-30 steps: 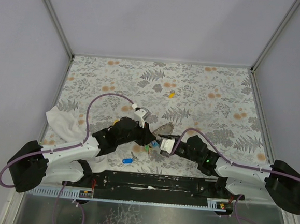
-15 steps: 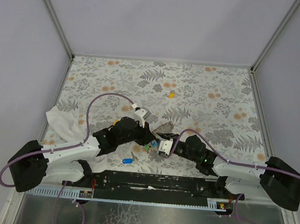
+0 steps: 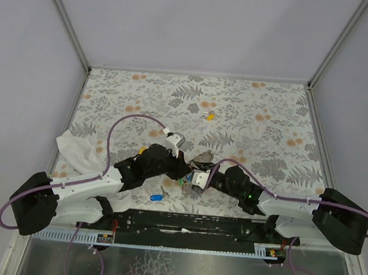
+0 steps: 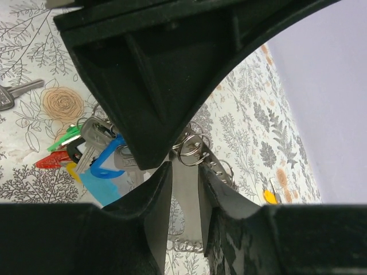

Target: Put the keys on the keyring

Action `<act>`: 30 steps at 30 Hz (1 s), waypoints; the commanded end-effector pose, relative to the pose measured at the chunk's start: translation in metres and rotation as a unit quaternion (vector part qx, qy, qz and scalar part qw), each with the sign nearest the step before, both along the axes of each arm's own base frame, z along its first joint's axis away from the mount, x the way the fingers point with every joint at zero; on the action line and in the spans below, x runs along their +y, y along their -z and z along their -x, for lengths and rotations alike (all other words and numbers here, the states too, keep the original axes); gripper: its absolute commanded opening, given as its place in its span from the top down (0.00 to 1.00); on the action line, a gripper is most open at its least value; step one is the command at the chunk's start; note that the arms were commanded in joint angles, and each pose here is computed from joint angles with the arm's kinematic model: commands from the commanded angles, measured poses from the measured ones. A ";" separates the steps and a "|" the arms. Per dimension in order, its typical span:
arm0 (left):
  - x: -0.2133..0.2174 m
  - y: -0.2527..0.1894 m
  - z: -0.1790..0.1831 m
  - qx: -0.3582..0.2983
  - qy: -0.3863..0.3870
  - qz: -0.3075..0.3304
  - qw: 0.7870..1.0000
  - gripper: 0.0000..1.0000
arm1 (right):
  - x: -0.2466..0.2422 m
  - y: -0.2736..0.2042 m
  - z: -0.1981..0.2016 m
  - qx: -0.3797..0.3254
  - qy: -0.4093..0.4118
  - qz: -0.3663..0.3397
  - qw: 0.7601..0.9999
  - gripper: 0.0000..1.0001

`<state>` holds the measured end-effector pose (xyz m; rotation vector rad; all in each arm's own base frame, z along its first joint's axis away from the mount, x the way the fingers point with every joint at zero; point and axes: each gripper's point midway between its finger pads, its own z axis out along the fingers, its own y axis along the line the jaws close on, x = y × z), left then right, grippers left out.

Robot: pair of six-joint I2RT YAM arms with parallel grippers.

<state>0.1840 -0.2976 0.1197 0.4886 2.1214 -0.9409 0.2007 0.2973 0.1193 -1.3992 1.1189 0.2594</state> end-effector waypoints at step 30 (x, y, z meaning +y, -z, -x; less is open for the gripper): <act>-0.009 -0.015 0.001 -0.005 0.008 0.011 1.000 1.00 | 0.009 -0.045 -0.006 -0.026 0.005 -0.073 0.997 0.78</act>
